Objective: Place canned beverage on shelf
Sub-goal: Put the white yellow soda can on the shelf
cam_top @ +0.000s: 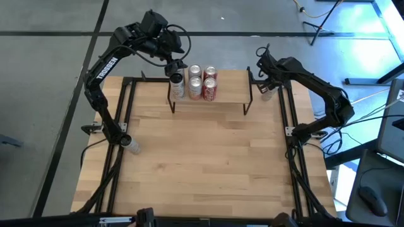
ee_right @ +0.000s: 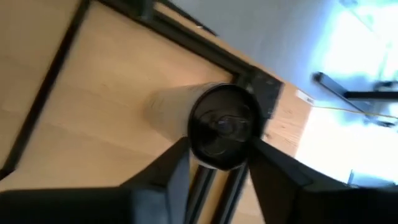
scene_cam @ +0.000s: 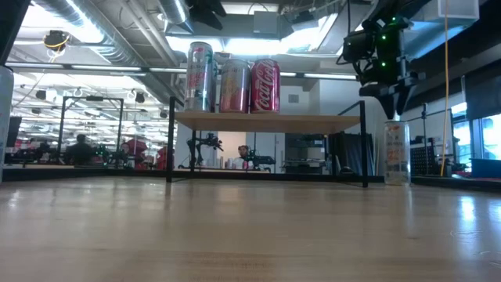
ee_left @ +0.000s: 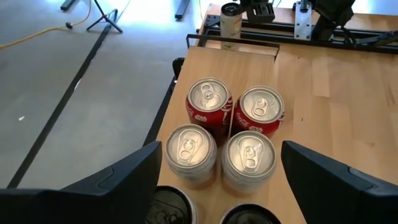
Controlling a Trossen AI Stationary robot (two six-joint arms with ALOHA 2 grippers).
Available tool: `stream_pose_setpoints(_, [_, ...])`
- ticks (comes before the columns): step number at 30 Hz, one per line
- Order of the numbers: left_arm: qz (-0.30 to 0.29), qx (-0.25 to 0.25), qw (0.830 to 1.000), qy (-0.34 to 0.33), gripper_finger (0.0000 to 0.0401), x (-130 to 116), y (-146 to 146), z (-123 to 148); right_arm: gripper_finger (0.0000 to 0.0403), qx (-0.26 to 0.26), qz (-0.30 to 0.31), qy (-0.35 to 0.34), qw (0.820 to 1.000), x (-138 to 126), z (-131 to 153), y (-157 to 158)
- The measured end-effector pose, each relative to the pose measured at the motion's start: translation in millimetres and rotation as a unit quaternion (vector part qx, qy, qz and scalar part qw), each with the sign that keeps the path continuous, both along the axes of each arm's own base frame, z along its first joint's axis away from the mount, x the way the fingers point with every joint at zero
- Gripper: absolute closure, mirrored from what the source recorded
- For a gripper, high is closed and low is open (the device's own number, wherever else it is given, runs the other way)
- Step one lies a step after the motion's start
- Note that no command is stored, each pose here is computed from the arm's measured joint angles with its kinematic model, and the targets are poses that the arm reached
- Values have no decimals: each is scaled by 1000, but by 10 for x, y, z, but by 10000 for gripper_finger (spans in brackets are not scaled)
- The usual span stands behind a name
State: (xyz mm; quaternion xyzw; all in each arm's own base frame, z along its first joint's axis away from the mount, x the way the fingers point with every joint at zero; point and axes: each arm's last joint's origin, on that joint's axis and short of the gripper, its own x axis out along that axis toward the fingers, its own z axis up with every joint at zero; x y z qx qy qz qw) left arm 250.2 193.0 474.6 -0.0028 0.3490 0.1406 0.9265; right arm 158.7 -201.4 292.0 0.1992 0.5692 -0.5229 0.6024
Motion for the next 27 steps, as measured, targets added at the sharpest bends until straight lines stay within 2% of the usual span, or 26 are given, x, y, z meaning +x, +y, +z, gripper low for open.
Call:
stream_pose_setpoints(5, [0,-7,1000,8,85,-11,-9,-15,183,-14,-24,17,999,-25,8,8])
stream_pose_setpoints(12, [-9,-9,1000,11,85,-2,-34,-21,126,33,-34,-43,998,0,-8,36])
stream_pose_setpoints(18, [-9,-11,1000,14,85,-6,-35,-25,110,16,-41,-43,998,5,-2,20])
stream_pose_setpoints(22, [-6,-14,1000,13,85,-6,-35,-25,109,33,-39,-37,998,-11,-7,46])
stream_pose_setpoints(27, [-4,-16,1000,18,85,-12,-38,-32,109,38,-42,-77,995,25,37,30])
